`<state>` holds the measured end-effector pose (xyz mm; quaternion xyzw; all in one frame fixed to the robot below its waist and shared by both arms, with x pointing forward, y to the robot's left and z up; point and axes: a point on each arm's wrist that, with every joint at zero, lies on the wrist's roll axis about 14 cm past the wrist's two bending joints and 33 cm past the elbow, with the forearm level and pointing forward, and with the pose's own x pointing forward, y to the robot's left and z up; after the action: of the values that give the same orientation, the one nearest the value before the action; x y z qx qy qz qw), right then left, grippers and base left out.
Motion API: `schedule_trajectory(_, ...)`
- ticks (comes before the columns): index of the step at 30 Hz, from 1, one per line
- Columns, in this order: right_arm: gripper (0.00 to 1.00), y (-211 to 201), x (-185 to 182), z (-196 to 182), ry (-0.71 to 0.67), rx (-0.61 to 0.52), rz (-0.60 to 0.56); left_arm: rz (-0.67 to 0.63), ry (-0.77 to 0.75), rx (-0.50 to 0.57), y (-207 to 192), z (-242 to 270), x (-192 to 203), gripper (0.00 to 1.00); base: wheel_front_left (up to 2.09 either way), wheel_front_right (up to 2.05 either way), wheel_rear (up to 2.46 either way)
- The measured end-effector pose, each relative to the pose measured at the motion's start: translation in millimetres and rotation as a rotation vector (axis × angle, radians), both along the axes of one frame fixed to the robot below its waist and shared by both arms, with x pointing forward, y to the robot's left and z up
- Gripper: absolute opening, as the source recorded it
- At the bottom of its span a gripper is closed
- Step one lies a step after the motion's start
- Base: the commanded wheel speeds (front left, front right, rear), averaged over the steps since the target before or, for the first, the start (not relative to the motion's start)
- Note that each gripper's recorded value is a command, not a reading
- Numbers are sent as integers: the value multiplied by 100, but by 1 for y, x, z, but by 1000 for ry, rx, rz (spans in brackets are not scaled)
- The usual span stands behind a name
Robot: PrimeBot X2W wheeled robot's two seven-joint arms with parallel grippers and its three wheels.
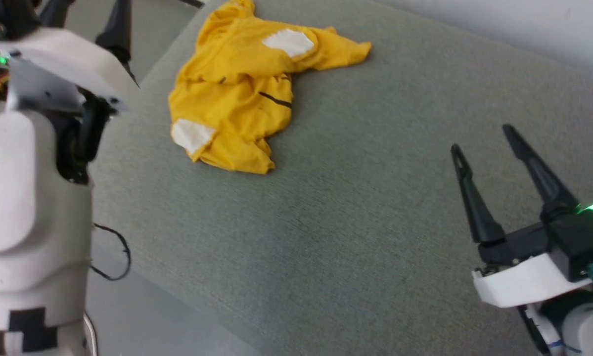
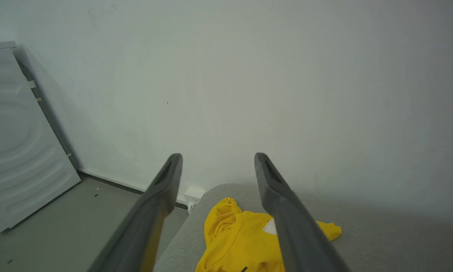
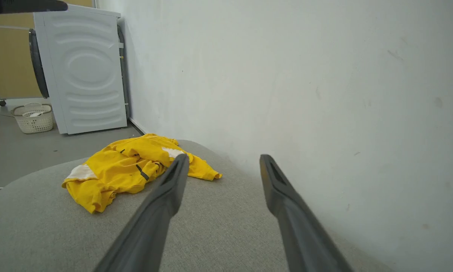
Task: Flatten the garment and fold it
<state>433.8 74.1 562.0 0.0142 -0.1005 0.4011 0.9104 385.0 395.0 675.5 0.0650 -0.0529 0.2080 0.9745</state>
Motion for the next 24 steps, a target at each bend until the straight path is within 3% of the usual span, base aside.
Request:
schedule_trajectory(7,100,-25,27,-13,16,-16,-42,8,219,-3,17,-47,55,100,0,0,0)
schedule_trajectory(9,100,-34,35,-19,24,-23,-63,6,282,-11,19,-67,68,93,0,0,0)
schedule_trajectory(12,100,-46,45,-28,38,-25,-94,-29,379,-43,13,-104,85,100,0,0,0)
schedule_trajectory(24,100,-94,68,-76,131,-94,-203,-84,667,-133,-5,-230,115,100,0,0,0)
